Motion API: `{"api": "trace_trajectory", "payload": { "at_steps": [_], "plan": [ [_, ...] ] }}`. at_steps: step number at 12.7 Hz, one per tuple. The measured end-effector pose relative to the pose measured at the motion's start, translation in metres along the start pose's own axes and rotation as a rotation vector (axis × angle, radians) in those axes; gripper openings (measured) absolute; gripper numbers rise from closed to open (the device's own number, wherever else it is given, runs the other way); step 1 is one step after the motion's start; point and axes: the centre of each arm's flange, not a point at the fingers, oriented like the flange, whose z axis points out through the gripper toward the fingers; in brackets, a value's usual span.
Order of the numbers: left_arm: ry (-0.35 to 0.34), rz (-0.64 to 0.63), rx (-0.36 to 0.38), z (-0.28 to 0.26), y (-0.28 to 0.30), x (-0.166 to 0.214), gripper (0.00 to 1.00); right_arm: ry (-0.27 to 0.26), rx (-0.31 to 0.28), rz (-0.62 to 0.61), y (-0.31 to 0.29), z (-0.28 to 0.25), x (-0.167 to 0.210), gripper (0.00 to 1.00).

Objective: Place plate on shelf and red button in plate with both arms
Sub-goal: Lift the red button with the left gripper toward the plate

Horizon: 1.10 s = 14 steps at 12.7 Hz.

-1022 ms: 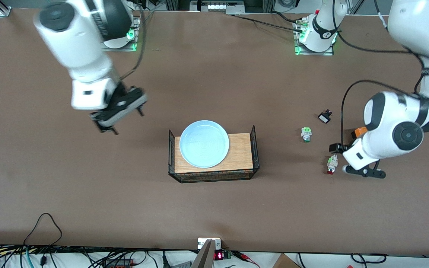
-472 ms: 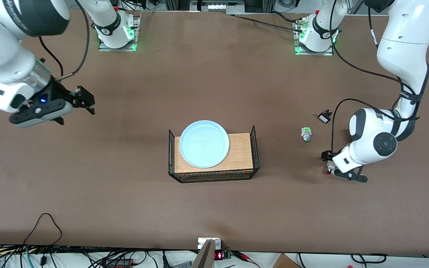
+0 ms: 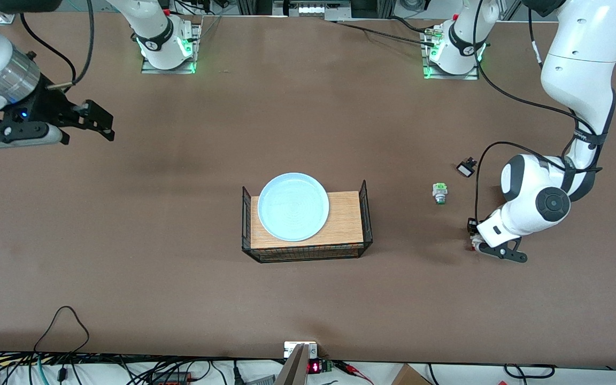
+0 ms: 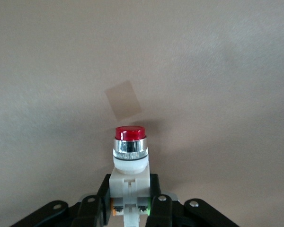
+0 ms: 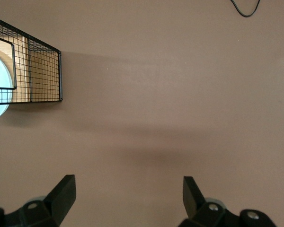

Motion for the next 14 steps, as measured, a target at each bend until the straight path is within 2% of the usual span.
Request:
{"api": "trace_trajectory", "payload": {
  "at_steps": [3, 6, 10, 12, 14],
  "plan": [
    [0.009, 0.022, 0.005, -0.020, 0.000, 0.005, 0.33, -0.013, -0.002, 0.029, 0.012, 0.004, -0.002, 1.00],
    [-0.052, 0.065, -0.009, -0.097, 0.026, 0.019, 0.33, -0.020, -0.002, 0.054, 0.023, 0.007, -0.002, 1.00],
    [-0.124, 0.164, -0.063, -0.241, 0.127, 0.037, 0.33, 0.013, -0.003, 0.092, 0.036, -0.006, -0.006, 1.00],
    [-0.135, 0.128, -0.087, -0.283, 0.193, 0.034, 0.33, 0.023, -0.004, 0.096, 0.037, -0.012, -0.011, 1.00],
    [-0.112, 0.076, -0.112, -0.309, 0.270, 0.028, 0.33, 0.025, -0.021, 0.093, 0.038, -0.011, -0.013, 1.00]
  ]
}}
